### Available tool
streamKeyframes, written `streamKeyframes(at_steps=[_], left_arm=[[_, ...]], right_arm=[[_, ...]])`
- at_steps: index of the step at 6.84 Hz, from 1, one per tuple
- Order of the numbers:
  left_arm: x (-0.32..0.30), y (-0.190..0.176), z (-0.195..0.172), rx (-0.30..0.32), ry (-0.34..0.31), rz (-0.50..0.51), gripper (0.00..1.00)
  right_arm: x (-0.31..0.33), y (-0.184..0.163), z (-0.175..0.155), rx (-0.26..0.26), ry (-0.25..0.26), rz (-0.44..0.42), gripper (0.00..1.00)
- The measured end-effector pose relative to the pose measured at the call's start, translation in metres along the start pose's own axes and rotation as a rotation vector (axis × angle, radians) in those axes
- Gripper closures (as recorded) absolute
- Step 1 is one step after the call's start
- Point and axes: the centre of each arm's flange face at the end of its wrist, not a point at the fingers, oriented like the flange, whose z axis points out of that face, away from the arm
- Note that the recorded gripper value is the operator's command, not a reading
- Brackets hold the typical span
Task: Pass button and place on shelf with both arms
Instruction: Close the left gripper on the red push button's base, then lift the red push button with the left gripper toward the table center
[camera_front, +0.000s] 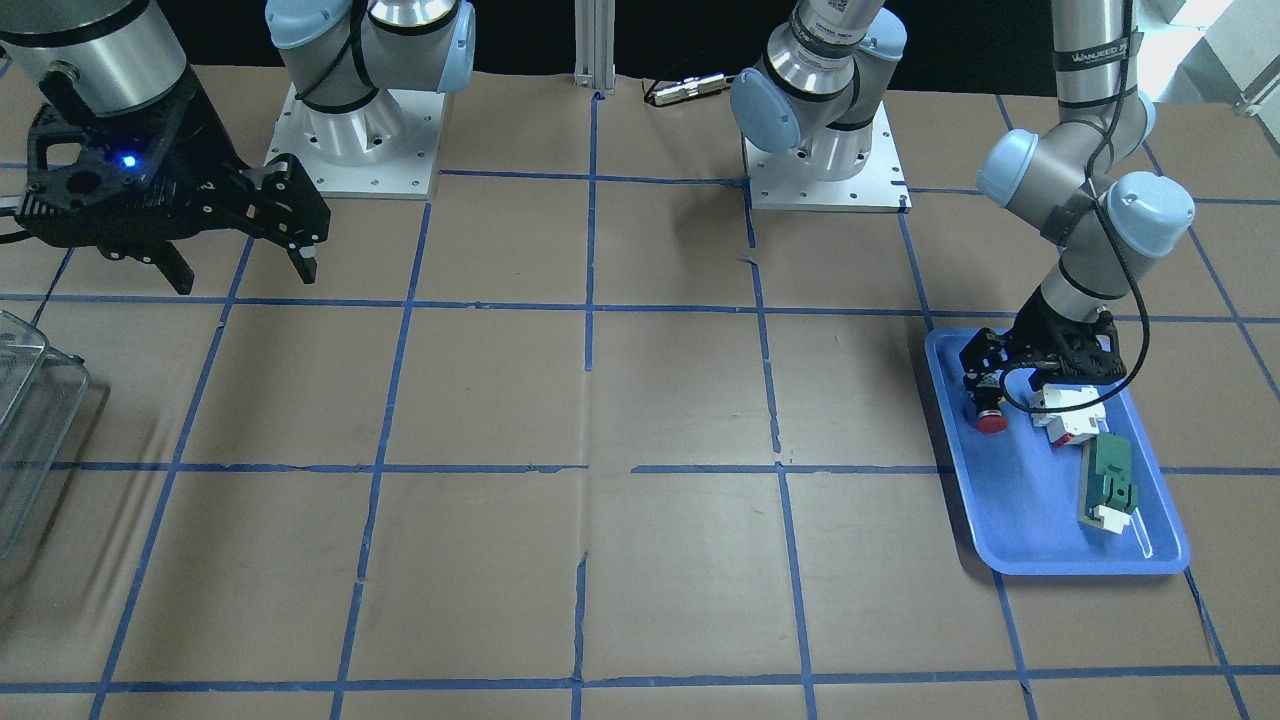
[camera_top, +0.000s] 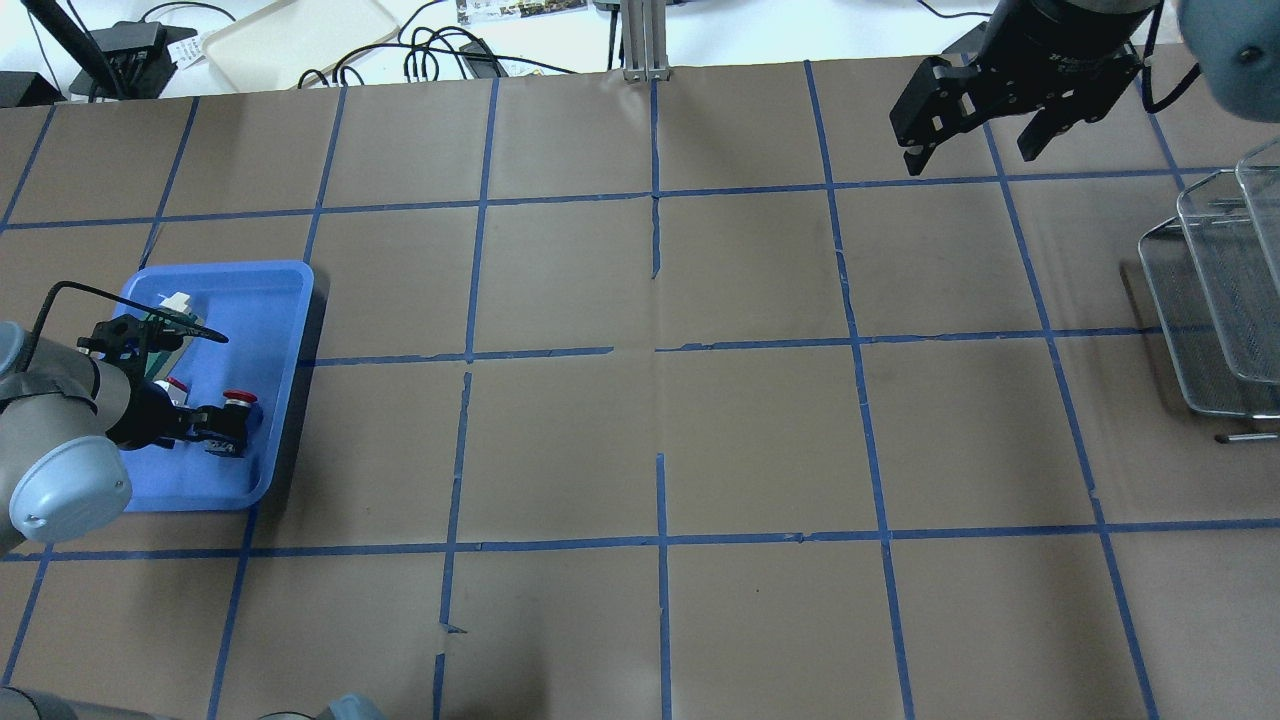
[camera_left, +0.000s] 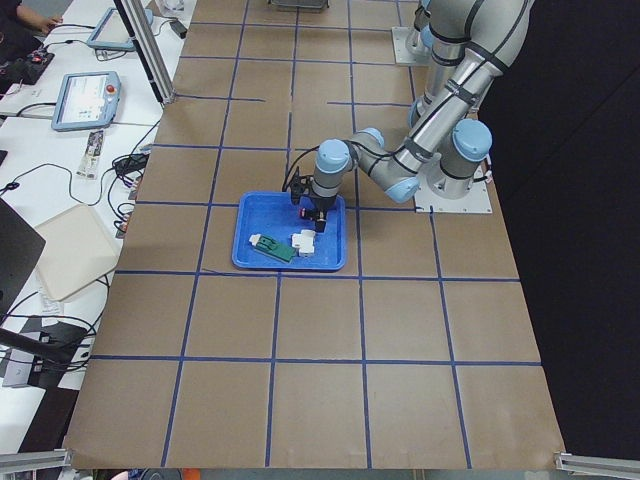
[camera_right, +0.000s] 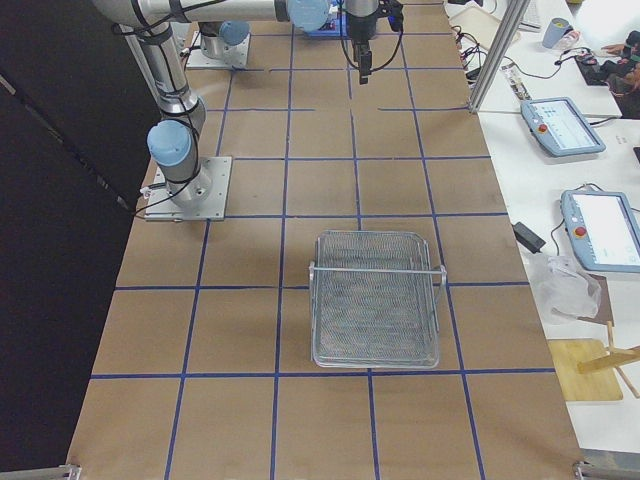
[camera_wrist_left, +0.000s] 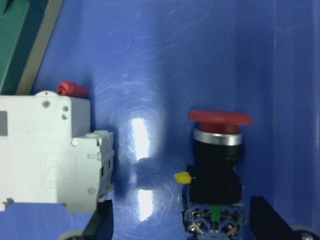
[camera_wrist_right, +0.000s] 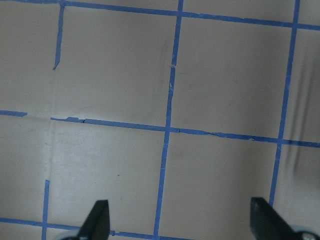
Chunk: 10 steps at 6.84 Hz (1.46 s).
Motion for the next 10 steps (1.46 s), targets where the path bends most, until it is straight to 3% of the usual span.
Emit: streamKeyframes(at_steps=[2, 7, 10], left_arm=[[0.0022, 0.0013, 0.0027, -0.005, 0.008, 0.006, 0.1], [0.0081, 0.0074, 0.0088, -0.013, 0.027, 0.019, 0.64], [0.006, 0.002, 0.0027, 0.001, 0.021, 0.042, 0.85]], right_arm=[[0.0001, 0.0, 0.0, 0.0, 0.001, 0.001, 0.0], [0.0015, -0.0003, -0.0003, 0.001, 0.0, 0.002, 0.0], [0.0017, -0.0002, -0.0005, 0.001, 0.002, 0.002, 0.0]])
